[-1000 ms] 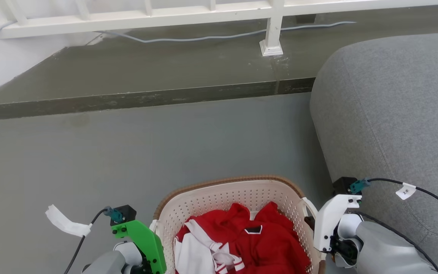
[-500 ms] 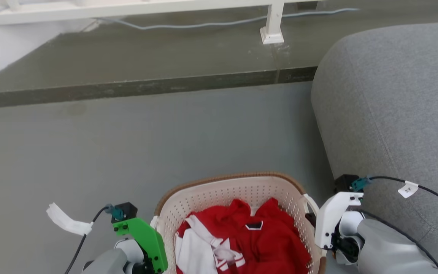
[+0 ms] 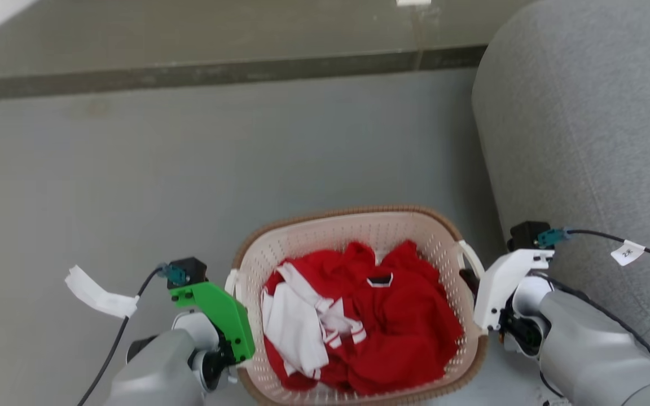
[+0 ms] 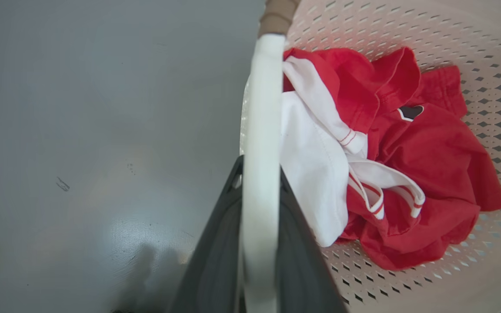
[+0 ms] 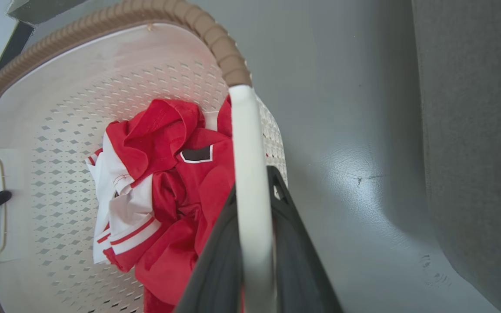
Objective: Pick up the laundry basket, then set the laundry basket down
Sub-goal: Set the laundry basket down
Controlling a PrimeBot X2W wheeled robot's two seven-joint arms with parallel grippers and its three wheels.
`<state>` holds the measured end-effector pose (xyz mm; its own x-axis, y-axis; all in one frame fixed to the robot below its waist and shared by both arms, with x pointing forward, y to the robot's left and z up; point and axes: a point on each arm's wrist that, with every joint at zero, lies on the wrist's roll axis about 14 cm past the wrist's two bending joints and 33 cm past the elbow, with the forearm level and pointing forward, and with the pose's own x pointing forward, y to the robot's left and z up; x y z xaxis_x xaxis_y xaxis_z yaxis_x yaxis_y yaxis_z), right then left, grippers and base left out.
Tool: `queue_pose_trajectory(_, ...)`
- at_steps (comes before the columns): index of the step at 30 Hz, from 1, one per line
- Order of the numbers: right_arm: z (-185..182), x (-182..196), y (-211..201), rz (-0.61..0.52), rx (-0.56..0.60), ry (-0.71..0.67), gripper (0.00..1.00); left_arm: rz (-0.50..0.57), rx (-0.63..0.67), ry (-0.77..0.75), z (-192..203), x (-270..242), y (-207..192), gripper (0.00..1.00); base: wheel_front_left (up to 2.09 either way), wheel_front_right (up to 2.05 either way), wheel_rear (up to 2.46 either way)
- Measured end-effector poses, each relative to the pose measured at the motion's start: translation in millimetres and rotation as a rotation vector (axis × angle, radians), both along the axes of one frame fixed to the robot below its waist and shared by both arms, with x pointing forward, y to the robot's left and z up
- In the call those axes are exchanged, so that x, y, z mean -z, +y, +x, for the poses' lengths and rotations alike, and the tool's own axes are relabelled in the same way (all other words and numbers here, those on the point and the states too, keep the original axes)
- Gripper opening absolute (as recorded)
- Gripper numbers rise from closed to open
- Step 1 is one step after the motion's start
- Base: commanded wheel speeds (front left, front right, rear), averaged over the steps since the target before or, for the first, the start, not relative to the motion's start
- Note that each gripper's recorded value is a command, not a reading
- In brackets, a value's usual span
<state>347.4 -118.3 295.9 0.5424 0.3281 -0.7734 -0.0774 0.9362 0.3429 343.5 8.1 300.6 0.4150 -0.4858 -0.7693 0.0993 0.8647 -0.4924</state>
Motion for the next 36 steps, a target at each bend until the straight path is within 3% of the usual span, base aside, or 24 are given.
queue_pose_trajectory(36,66.3,94.1,-5.4,0.043,0.031,0.024,0.00,0.057,-0.055,-0.021,83.3,97.5,-6.2,0.00,0.00,0.00,0.00)
